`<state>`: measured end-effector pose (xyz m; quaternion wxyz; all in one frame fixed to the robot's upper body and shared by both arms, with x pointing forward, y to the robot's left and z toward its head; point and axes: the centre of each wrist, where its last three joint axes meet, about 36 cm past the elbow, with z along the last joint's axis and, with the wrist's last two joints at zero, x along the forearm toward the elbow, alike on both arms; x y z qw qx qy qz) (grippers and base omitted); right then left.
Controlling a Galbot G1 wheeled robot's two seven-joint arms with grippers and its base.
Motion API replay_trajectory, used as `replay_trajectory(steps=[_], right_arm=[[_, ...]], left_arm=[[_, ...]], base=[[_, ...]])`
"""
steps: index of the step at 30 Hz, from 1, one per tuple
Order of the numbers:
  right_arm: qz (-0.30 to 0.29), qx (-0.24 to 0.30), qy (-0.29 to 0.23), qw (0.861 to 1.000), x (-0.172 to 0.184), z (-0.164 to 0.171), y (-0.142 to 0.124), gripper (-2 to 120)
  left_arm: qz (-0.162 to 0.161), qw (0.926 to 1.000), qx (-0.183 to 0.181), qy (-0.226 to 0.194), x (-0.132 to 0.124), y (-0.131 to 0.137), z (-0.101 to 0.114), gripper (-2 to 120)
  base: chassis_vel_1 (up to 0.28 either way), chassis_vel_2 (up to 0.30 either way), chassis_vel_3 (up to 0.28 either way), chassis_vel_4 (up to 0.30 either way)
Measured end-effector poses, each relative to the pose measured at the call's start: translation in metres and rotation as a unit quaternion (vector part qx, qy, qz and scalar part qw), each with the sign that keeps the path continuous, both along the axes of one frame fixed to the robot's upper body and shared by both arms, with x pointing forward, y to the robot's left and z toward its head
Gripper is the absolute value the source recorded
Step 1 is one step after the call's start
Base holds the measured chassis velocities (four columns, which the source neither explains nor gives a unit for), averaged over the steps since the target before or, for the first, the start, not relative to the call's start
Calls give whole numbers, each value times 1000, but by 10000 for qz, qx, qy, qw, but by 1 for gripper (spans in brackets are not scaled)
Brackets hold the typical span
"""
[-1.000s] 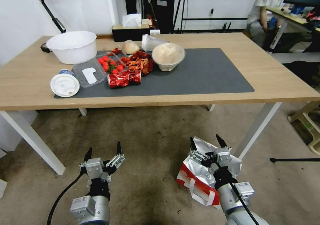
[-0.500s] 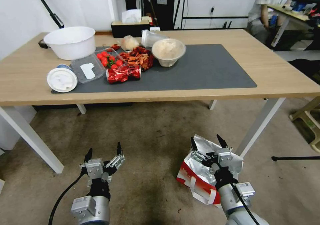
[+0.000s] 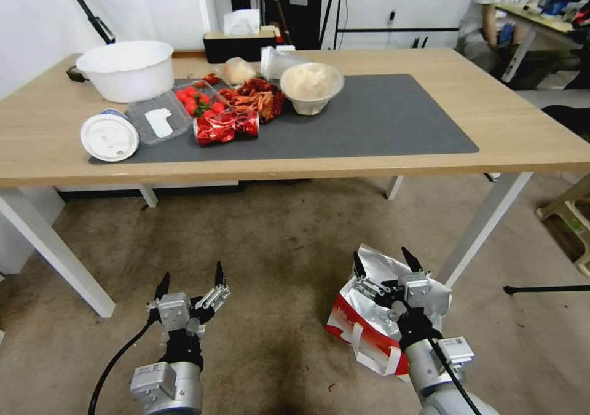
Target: Pick up the food delivery bag from the floor and place it on the table.
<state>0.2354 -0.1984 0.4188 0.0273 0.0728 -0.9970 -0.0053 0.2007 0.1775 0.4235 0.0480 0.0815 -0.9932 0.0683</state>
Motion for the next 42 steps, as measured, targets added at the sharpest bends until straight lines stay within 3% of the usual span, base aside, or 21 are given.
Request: replay_trajectory(steps=[42], right_arm=[[79,-37,-30,10000,0,0,-1,100]], left_arm=[[39,10000,-29,-27,-1,-2,0,100]], base=[[0,0,0,0]])
